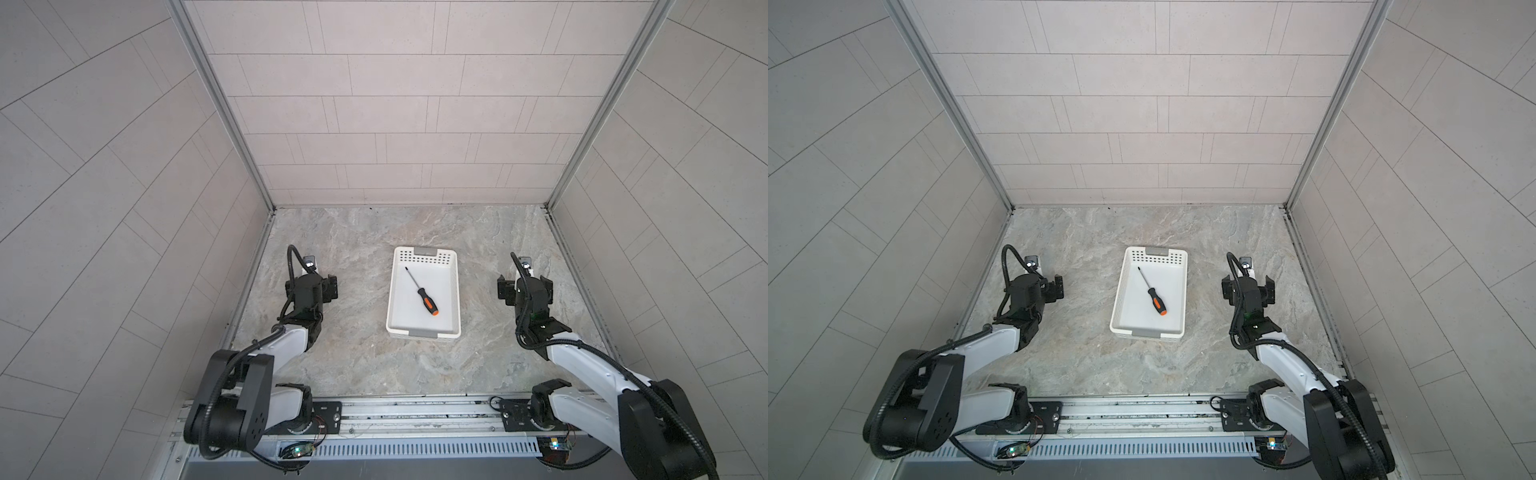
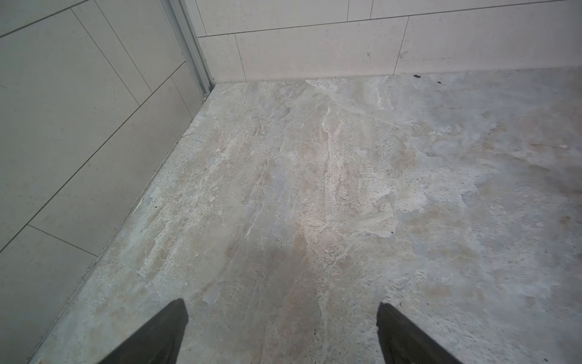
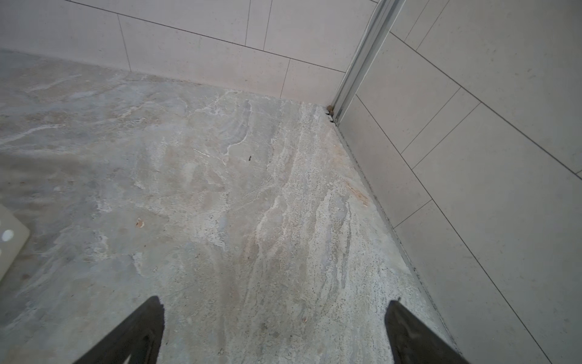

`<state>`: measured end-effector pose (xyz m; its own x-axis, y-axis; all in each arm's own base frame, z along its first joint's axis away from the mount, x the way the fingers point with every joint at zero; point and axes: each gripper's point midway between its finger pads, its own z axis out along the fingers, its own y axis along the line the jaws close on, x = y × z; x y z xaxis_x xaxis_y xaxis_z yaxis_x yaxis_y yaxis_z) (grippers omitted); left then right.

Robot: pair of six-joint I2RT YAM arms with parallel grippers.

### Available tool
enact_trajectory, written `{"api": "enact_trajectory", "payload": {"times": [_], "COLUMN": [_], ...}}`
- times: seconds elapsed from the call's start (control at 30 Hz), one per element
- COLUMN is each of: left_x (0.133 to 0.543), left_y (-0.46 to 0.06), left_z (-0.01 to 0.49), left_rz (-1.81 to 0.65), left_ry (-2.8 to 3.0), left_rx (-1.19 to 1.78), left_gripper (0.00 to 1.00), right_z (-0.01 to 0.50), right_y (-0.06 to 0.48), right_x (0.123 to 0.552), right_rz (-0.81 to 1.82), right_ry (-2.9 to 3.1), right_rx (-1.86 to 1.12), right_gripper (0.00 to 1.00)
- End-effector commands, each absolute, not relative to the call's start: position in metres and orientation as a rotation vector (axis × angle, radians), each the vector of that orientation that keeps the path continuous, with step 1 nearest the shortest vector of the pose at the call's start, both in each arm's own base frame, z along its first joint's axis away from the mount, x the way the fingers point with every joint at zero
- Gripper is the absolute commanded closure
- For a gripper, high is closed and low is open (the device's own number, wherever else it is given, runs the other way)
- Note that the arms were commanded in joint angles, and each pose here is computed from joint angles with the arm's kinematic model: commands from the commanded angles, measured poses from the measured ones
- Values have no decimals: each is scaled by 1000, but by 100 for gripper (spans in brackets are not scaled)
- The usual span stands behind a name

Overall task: Put the screwdriver in the bin
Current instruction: Reset both arms

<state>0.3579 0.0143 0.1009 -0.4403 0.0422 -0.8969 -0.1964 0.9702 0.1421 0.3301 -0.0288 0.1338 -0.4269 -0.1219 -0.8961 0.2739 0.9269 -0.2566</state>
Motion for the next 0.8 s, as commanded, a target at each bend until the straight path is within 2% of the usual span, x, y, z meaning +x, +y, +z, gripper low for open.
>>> {"api": "enact_trajectory", "payload": {"times": [0.0,0.33,0.47,0.77], "left_x": [374,386,386,394], "left_y": [14,8,11,28], "left_z": [117,107,107,87], "left_rz": [321,413,420,280], "left_ry": [1913,1958,1951,2017], "left_rx": [-102,-62,-86,-167], "left_gripper": [0,0,0,0], "right_z": [151,103,95,89], "right_y": [-30,-20,-32,-33], "right_x": [345,382,384,389], "right_rz": [-400,-391,-376,-345], "right_ry": [1867,1928,1932,1989], "right_rx": [134,64,127,135], "right_gripper": [0,0,0,0]}}
